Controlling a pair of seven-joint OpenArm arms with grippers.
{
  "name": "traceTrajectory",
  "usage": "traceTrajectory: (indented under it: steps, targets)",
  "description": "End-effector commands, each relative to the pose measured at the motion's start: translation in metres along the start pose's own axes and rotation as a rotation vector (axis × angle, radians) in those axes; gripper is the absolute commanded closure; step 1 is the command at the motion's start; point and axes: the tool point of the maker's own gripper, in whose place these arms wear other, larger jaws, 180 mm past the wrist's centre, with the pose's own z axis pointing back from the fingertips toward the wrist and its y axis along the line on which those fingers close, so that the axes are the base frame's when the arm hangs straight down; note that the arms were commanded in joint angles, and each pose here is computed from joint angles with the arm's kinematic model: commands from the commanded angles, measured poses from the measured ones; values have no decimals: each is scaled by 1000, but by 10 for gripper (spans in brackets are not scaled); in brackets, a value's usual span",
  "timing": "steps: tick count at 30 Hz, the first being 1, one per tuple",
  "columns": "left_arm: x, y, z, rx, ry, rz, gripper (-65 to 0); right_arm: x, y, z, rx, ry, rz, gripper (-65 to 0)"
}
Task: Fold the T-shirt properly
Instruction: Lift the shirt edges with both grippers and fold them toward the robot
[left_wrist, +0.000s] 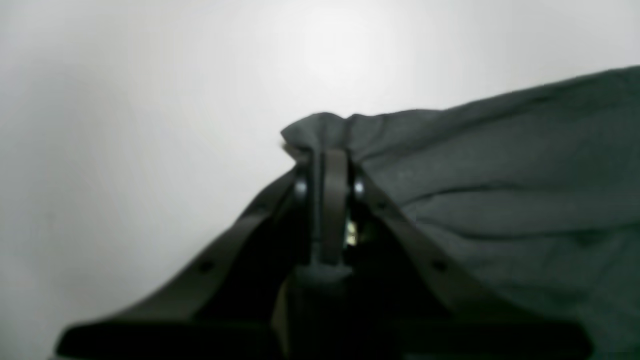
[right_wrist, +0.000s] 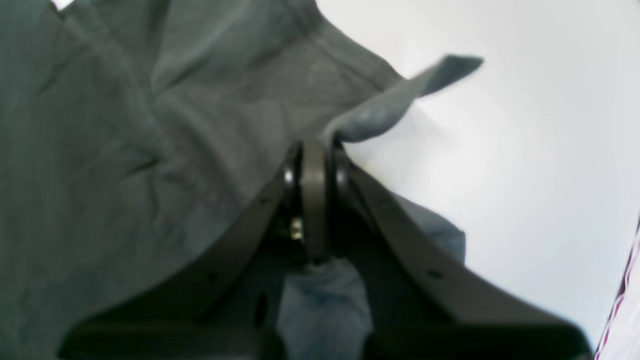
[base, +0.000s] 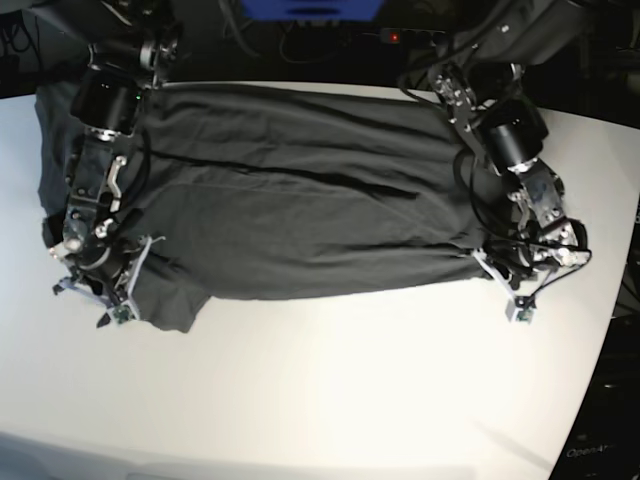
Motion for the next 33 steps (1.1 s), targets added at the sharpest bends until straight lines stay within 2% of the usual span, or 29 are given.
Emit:
traceTrajectory:
  steps: [1, 9, 16, 19, 26, 33]
  targets:
    - [-6, 12, 7, 45, 49, -12, -28, 15, -15, 8, -41, -48, 6, -7]
    - [-7, 31, 32, 134, 43, -26, -28, 0, -14, 41, -105, -63, 64, -7]
    - [3, 35, 40, 158, 12, -28, -28, 6, -20, 65, -158, -97, 99, -7]
    - [10, 37, 45, 171, -6, -29, -28, 6, -20, 70, -166, -102, 106, -7]
    - [11, 34, 47, 165, 39, -19, -28, 7, -27, 73, -186, -99, 112, -7]
    - [21, 36, 68, 220, 23, -30, -28, 6, -29, 94, -224, -111, 149, -7]
